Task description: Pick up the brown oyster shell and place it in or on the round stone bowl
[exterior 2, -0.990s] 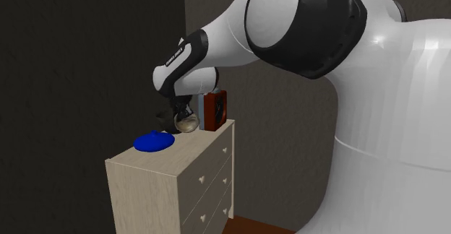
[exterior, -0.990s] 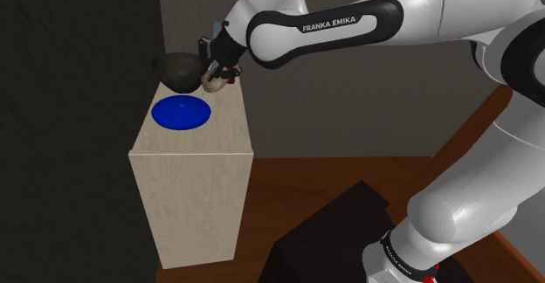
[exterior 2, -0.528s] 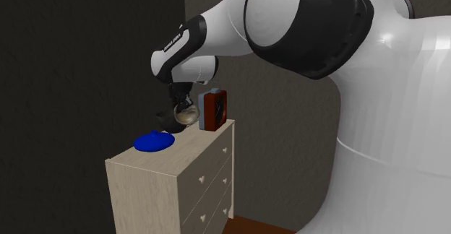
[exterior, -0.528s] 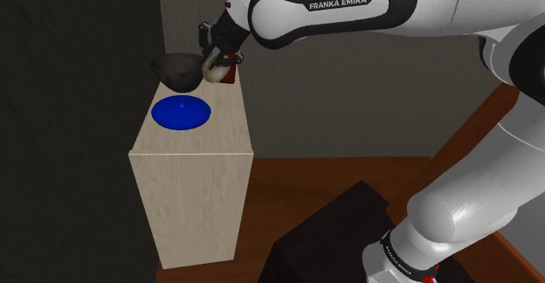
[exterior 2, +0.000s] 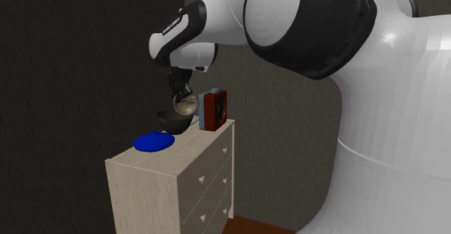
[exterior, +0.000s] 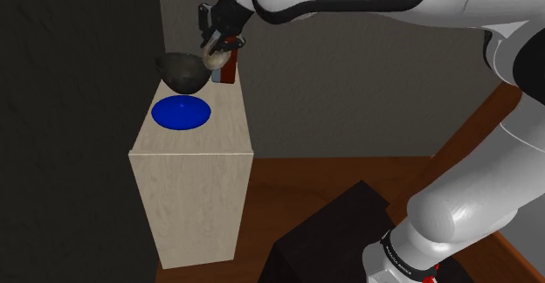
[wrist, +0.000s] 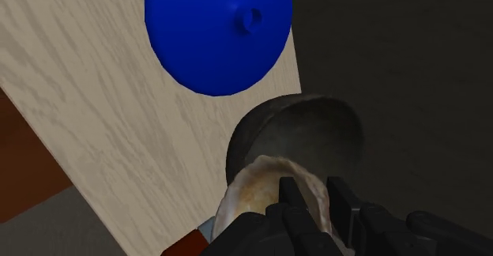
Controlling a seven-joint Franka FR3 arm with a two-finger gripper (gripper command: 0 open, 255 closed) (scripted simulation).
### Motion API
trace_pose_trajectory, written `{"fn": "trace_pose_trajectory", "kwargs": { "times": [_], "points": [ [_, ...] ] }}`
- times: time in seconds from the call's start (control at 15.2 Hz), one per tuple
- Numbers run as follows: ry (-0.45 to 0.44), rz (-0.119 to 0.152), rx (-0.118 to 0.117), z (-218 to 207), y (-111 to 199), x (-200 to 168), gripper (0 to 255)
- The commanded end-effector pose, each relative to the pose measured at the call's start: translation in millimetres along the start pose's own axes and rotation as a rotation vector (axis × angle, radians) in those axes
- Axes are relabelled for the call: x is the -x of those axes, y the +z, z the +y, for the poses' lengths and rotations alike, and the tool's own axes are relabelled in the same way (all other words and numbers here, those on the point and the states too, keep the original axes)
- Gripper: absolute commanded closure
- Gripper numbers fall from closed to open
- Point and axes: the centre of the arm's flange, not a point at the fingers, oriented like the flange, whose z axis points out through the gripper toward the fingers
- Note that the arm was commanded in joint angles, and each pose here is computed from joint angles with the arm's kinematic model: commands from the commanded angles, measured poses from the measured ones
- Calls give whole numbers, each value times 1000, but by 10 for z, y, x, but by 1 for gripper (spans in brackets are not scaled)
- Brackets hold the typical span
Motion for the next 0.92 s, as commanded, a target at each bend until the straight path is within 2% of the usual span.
{"fn": "trace_pose_trajectory", "kwargs": {
  "times": [0.0,0.53,0.59,0.86],
  "points": [
    [0,0,0,-59,-95,-24,255],
    [0,0,0,-281,-448,-89,255],
    [0,0,0,-283,-452,-89,255],
    [0,0,0,-785,-321,-191,255]
  ]
}}
